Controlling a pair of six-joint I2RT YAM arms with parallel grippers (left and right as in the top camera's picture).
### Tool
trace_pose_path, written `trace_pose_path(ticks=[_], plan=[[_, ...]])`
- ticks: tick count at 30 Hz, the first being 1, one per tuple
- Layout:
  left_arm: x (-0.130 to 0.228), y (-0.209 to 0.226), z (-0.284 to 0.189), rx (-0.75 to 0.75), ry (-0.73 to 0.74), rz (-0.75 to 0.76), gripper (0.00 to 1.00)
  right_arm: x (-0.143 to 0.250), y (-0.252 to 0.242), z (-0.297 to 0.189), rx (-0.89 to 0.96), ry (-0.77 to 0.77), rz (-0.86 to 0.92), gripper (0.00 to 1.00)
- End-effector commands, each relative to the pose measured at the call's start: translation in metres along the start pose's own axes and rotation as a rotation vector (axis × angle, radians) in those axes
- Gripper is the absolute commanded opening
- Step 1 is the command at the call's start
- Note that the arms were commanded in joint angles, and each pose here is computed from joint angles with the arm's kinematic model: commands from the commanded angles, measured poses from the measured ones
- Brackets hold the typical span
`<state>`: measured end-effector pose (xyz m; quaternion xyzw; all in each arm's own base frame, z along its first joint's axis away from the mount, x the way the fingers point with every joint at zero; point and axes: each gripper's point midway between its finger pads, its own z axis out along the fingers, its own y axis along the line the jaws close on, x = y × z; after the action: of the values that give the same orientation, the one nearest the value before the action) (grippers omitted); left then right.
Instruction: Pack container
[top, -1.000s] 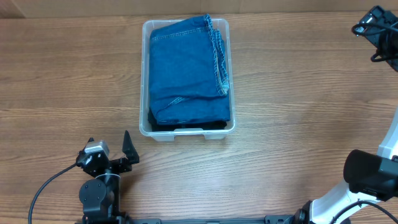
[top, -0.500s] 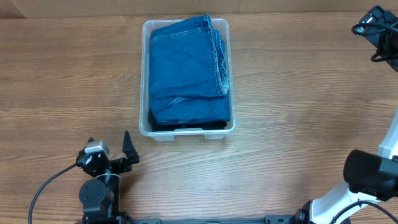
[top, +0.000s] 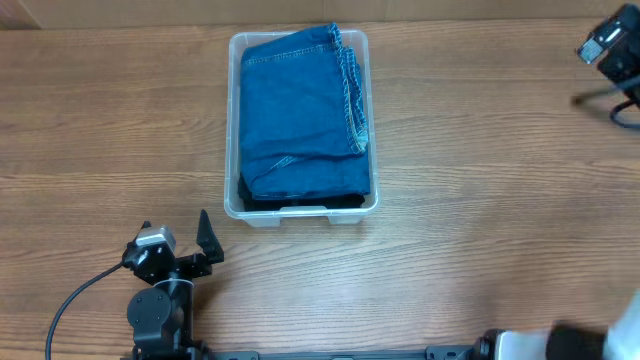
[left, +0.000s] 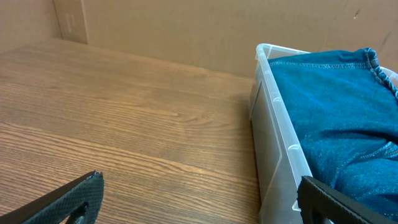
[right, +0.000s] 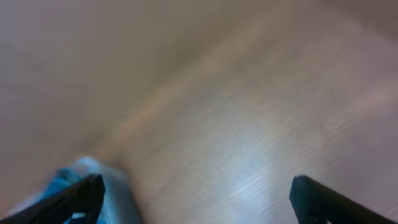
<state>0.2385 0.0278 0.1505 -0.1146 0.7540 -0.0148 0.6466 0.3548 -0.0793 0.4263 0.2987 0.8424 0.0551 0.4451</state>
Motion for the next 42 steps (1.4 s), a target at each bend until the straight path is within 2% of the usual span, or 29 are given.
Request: trace_pose_path(ticks=[1,6,19,23,27,42], plan=[[-0.002,0.005,0.000,-0.023,-0.016,0.018,1.00,0.021,0.029,-0.015,-0.151,-0.070,-0.049,1.00],[-0.002,0.005,0.000,-0.023,-0.016,0.018,1.00,0.098,0.028,-0.017,-0.292,-0.116,-0.106,1.00],[-0.002,0.005,0.000,-0.023,-0.016,0.018,1.00,0.236,-0.041,0.025,-0.486,-0.335,-0.103,1.00],[-0.002,0.005,0.000,-0.023,-0.016,0.018,1.00,0.260,-0.053,0.040,-0.488,-0.345,-0.115,1.00],[-0.002,0.005,0.000,-0.023,-0.016,0.018,1.00,0.272,-0.060,0.047,-0.479,-0.377,-0.202,1.00],[-0.002,0.005,0.000,-0.023,-0.016,0.018,1.00,0.282,-0.066,0.050,-0.480,-0.456,-0.314,1.00]])
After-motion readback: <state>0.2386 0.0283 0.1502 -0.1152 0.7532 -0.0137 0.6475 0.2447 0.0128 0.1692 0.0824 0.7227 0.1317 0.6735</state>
